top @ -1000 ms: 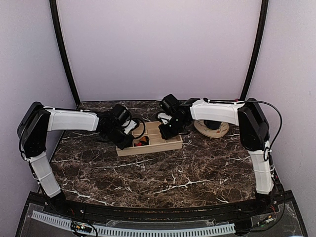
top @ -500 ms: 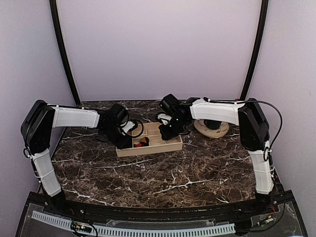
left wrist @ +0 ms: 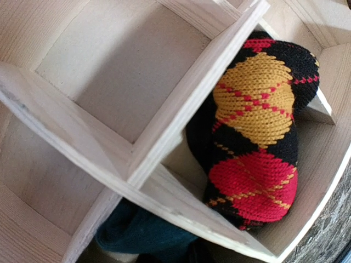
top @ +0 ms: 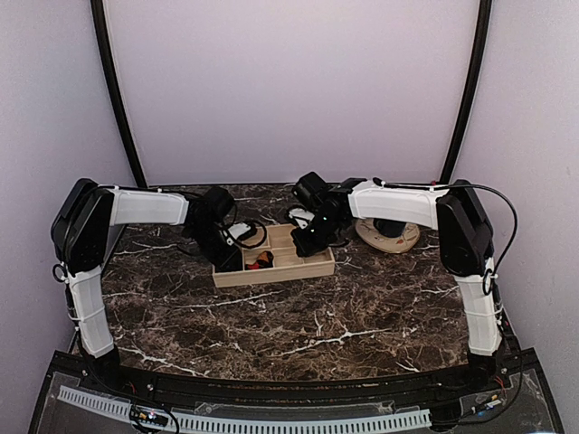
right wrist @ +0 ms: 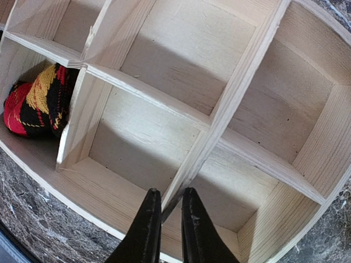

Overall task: Roll the socks
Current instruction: Place the sock in the storage box.

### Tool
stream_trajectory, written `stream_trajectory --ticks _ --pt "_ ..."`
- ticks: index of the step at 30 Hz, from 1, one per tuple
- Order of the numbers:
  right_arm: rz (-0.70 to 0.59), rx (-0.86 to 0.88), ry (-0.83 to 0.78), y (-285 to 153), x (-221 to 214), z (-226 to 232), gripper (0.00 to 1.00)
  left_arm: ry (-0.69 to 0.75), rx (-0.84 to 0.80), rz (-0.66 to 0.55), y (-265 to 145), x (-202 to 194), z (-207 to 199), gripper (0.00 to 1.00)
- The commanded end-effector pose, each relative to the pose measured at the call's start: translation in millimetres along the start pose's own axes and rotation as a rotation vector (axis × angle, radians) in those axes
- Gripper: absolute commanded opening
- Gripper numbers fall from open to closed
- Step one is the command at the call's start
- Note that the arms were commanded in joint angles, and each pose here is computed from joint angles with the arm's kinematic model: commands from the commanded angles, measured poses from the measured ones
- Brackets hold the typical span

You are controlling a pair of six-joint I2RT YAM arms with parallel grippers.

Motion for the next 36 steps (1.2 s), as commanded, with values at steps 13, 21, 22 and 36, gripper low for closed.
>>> stream_trajectory --ticks 13,21,22,36 --pt "0.039 0.018 -0.009 5.8 -2.8 4.7 0.17 -0.068 -0.022 0.151 0.0 -34.8 0.2 0.32" --pt "0.025 0.026 -0.006 4.2 0.4 3.3 0.19 -0.083 0.015 0.132 -13.4 -33.6 0.9 0.39" --pt "0.022 0.028 -0.006 3.9 1.2 3.5 0.19 -0.083 0.018 0.125 -16.2 -32.6 0.7 0.4" --pt "0.006 0.029 -0.005 1.6 6.0 3.2 0.2 -0.079 0.042 0.002 -53.8 -6.5 -4.5 0.43"
Point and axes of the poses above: each gripper's point midway between its finger pads, its own y axis out along the fingers, its own z axis along the line the jaws close on, x = y × z, the point moved 6 cm from there along -y, back along the fingers, and after that the axes turned 9 degrees about -y, right-handed, at the moved point
